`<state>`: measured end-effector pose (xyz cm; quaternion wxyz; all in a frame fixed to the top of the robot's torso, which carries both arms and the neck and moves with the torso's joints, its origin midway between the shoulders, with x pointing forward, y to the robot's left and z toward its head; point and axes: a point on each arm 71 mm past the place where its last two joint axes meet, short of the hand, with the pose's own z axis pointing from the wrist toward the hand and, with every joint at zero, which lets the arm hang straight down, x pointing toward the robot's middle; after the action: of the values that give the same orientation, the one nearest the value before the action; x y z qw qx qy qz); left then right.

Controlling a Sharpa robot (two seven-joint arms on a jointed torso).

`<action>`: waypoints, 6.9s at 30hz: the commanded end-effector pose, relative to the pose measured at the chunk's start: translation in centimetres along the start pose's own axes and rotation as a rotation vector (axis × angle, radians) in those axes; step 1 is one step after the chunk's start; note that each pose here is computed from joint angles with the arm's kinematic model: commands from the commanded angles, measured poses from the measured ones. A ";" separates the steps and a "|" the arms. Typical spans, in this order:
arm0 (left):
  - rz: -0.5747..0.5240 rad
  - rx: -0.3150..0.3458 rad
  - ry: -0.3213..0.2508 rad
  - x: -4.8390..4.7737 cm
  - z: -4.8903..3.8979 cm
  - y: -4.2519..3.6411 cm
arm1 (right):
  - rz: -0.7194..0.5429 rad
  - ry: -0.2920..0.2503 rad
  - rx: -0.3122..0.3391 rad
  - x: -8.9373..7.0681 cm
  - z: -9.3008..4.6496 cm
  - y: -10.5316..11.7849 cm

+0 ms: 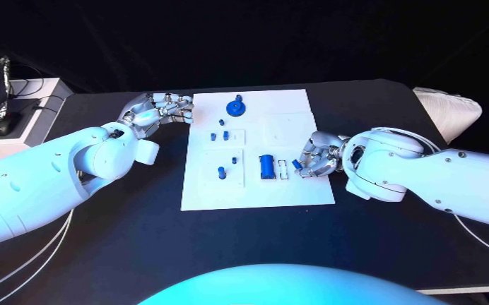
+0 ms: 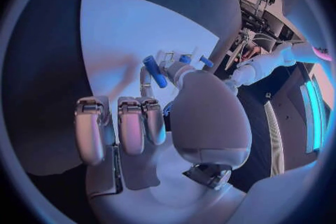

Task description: Assemble the parts on the task board

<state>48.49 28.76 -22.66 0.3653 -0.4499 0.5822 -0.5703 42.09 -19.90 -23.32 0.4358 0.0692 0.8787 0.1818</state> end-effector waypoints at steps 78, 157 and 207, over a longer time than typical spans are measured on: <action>-0.003 -0.001 0.027 0.23 -0.12 -0.06 | -0.026 0.041 -0.007 0.8 1.5 1.1; 0.000 -0.002 0.025 0.15 -0.19 -0.10 | -0.111 -0.003 -0.029 0.7 1.8 1.9; 0.005 0.002 0.030 0.17 -0.16 -0.07 | -0.231 -0.338 -0.293 3.2 -2.1 1.2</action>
<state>48.36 28.89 -22.65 0.3626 -0.4469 0.5876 -0.5688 38.35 -18.07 -24.07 0.5822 -0.0756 0.7595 0.2803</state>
